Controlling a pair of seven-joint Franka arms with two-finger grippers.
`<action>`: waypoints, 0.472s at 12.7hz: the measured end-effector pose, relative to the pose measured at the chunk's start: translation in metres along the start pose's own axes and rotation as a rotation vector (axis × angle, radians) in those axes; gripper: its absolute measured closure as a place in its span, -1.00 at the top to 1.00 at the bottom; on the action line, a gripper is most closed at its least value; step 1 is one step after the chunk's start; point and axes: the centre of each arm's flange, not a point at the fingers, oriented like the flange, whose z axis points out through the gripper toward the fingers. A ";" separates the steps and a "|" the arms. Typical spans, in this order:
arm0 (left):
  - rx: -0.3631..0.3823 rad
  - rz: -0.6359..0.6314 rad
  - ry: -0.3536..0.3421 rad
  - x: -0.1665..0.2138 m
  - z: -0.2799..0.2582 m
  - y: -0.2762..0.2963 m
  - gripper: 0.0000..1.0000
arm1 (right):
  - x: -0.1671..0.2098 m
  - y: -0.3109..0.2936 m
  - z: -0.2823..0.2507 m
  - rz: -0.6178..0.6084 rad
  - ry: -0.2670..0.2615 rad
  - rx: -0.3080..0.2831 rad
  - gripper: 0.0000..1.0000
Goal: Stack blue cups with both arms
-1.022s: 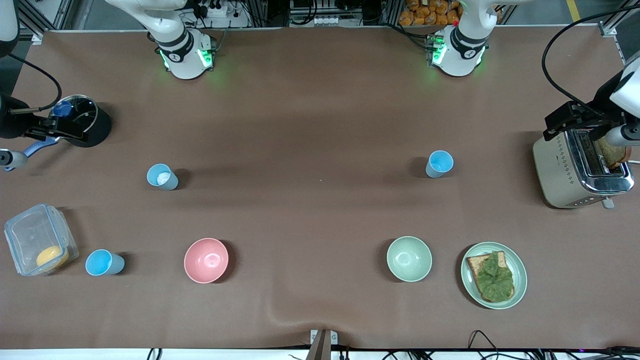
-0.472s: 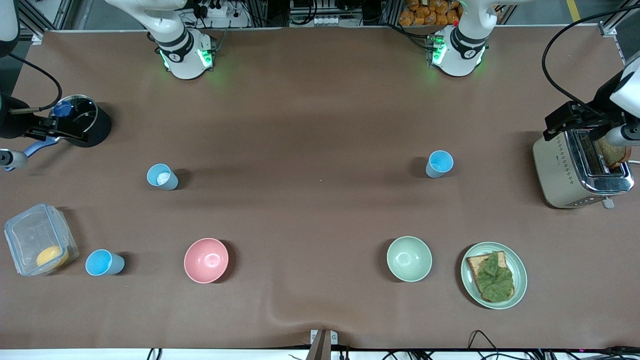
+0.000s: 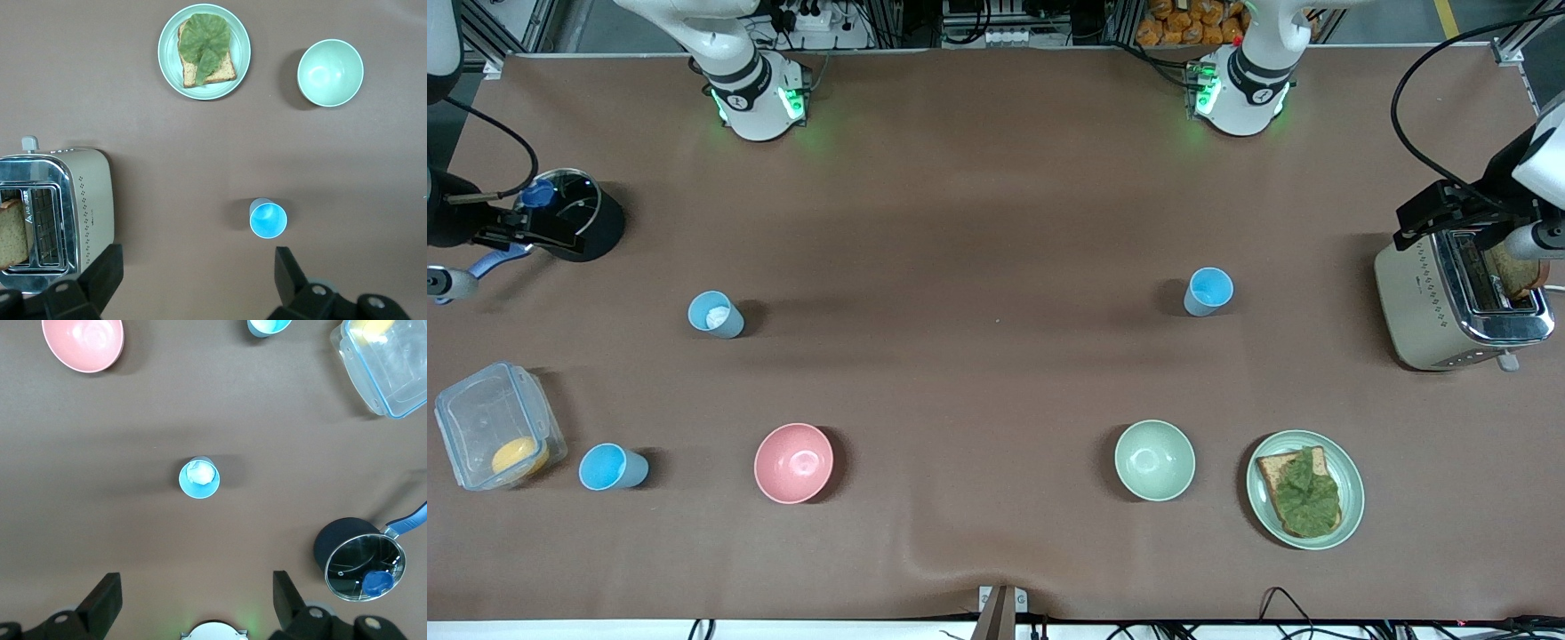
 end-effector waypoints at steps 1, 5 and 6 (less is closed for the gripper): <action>0.000 0.000 0.000 0.000 0.000 0.000 1.00 | 0.001 0.000 0.002 -0.001 -0.004 0.000 1.00; 0.000 0.000 0.000 0.000 0.000 0.000 1.00 | 0.022 -0.004 0.029 -0.020 -0.029 0.001 1.00; 0.000 0.000 0.000 0.000 0.000 0.000 1.00 | 0.034 -0.004 0.046 -0.020 -0.049 0.002 1.00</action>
